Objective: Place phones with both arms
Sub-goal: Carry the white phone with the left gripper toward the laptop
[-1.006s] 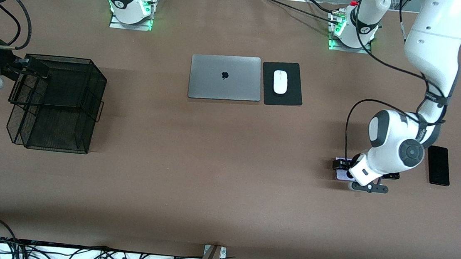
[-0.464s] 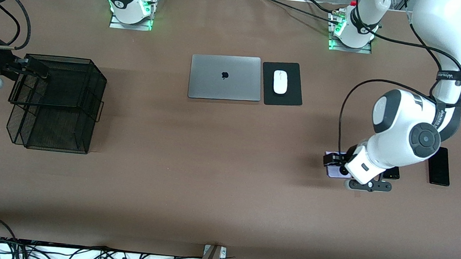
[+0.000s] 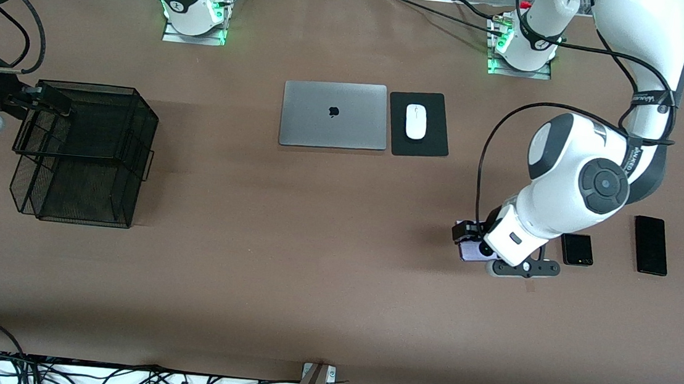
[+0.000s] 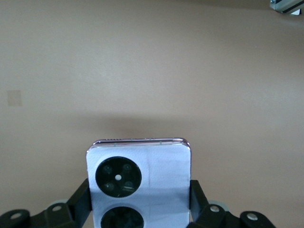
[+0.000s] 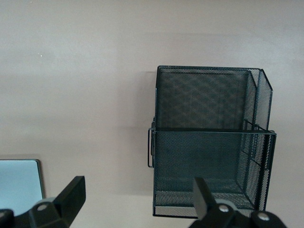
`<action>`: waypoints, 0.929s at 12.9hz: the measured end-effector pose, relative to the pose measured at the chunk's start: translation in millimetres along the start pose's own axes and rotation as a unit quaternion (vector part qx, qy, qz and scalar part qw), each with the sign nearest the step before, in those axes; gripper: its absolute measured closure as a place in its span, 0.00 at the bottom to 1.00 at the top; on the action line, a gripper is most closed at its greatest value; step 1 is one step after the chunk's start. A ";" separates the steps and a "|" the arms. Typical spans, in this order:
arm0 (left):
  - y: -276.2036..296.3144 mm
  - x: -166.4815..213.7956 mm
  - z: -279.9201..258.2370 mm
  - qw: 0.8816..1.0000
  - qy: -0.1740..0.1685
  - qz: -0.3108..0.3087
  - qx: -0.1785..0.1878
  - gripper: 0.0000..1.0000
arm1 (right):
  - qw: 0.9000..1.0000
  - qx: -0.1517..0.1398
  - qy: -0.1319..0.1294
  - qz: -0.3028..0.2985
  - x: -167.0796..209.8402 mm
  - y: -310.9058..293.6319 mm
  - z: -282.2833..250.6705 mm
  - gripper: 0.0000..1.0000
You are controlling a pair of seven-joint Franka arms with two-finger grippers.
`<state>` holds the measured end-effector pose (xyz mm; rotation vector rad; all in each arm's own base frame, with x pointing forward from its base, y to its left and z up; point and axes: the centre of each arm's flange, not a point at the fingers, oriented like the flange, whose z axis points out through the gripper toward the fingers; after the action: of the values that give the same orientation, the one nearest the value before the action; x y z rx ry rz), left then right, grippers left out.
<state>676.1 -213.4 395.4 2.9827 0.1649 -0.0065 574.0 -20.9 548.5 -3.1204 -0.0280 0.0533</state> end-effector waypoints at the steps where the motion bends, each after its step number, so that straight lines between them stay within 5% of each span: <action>1: 6.0 -2.5 4.9 1.000 -0.003 -0.001 0.001 0.16 | 1.000 0.000 0.000 0.000 0.0 0.0 0.0 0.00; 12: 175.7 -37.2 73.3 1.000 0.010 -0.009 -0.024 0.16 | 1.000 0.000 0.000 0.004 -0.2 4.2 0.0 0.00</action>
<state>658.7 -401.3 350.4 2.9347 0.1914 0.0251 573.8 -25.2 548.4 -3.1206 -0.0164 0.0534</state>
